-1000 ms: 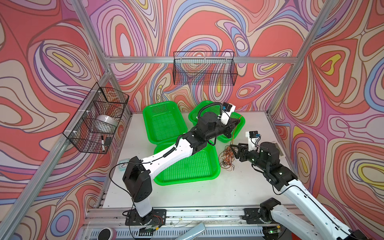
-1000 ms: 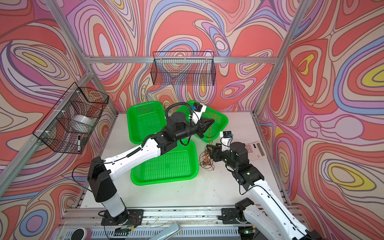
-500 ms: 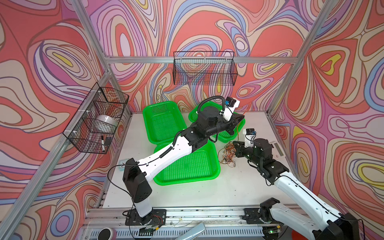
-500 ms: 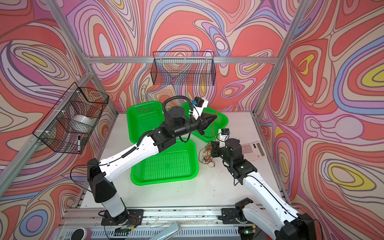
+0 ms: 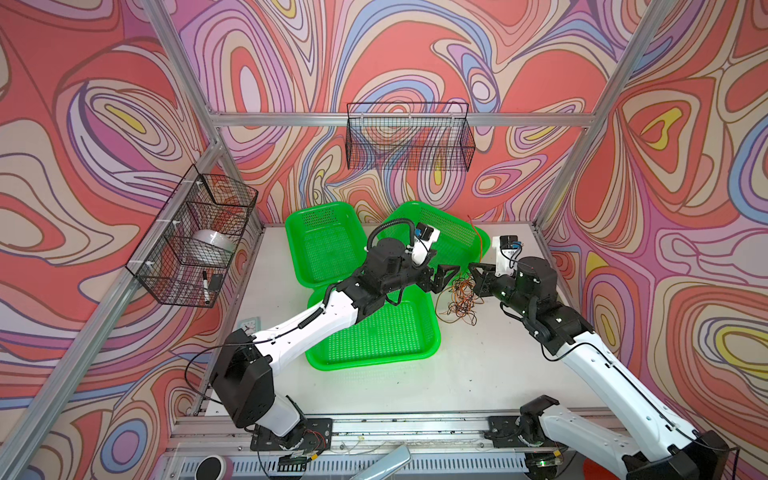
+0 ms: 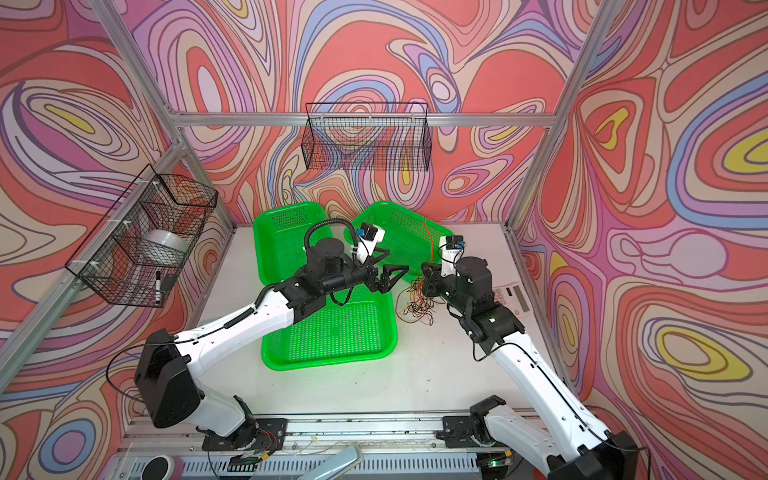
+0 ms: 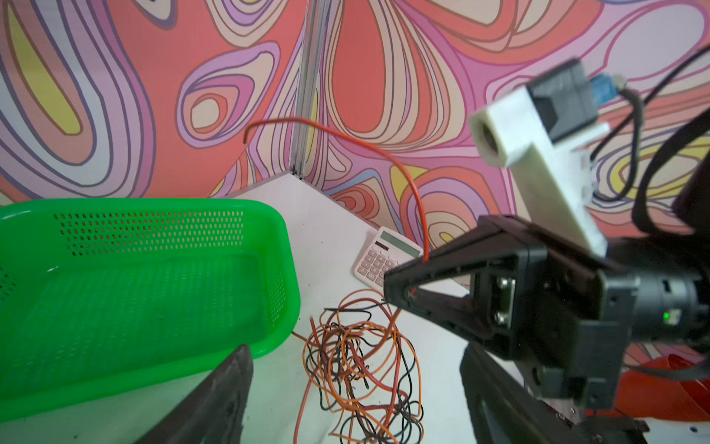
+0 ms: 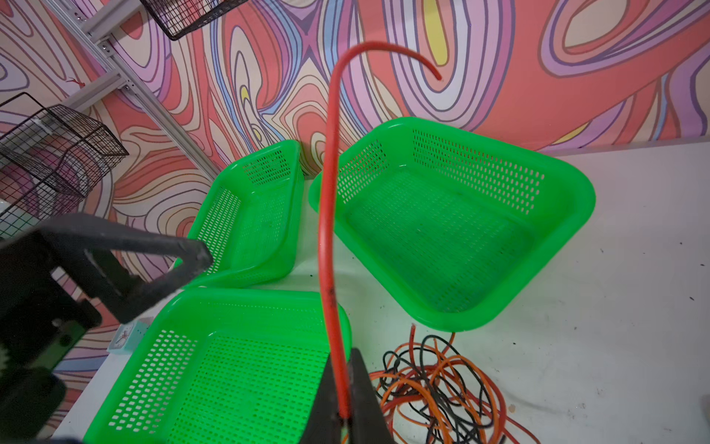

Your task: Untangle the cables

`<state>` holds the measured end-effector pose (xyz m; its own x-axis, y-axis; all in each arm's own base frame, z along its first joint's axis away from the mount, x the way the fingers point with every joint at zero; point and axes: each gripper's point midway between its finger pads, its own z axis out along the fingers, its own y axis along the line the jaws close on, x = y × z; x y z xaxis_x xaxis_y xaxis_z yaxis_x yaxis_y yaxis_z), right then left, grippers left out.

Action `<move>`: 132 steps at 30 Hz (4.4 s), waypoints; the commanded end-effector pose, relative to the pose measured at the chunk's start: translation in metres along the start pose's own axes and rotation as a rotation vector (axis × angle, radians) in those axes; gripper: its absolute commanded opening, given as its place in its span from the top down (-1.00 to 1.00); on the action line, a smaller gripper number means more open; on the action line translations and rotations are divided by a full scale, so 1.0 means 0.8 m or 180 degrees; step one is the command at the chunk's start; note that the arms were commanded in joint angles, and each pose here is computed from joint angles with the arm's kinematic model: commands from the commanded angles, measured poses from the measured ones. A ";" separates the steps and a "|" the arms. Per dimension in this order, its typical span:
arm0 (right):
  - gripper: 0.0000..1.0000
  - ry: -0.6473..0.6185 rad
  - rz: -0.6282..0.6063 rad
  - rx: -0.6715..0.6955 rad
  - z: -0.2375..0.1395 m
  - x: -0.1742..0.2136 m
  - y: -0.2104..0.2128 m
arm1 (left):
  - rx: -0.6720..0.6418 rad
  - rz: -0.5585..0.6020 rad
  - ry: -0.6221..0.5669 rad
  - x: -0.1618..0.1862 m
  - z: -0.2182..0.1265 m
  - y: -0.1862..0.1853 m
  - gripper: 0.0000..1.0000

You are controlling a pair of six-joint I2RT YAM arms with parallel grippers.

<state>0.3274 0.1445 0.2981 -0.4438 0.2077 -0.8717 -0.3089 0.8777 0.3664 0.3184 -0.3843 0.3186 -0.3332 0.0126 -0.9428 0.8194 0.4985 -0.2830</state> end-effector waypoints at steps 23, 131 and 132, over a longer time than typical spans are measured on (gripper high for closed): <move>0.04 0.0036 0.0016 0.0449 -0.026 -0.017 -0.022 | 0.0217 0.0134 -0.0048 0.012 0.094 -0.029 1.00; 1.00 0.0378 0.0284 -0.0451 0.002 -0.017 -0.003 | 0.0195 -0.0085 -0.0076 -0.047 0.010 0.007 -0.69; 1.00 0.0404 0.0297 -0.0457 0.003 -0.015 -0.003 | 0.0221 -0.0081 -0.0030 -0.040 0.017 0.005 -0.64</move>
<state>0.3384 0.1366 0.3010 -0.5575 0.2175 -0.8012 -0.3680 0.8004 0.4733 0.3464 -0.3848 0.3342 -0.4045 0.0021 -0.9145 0.7938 0.4975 -0.3499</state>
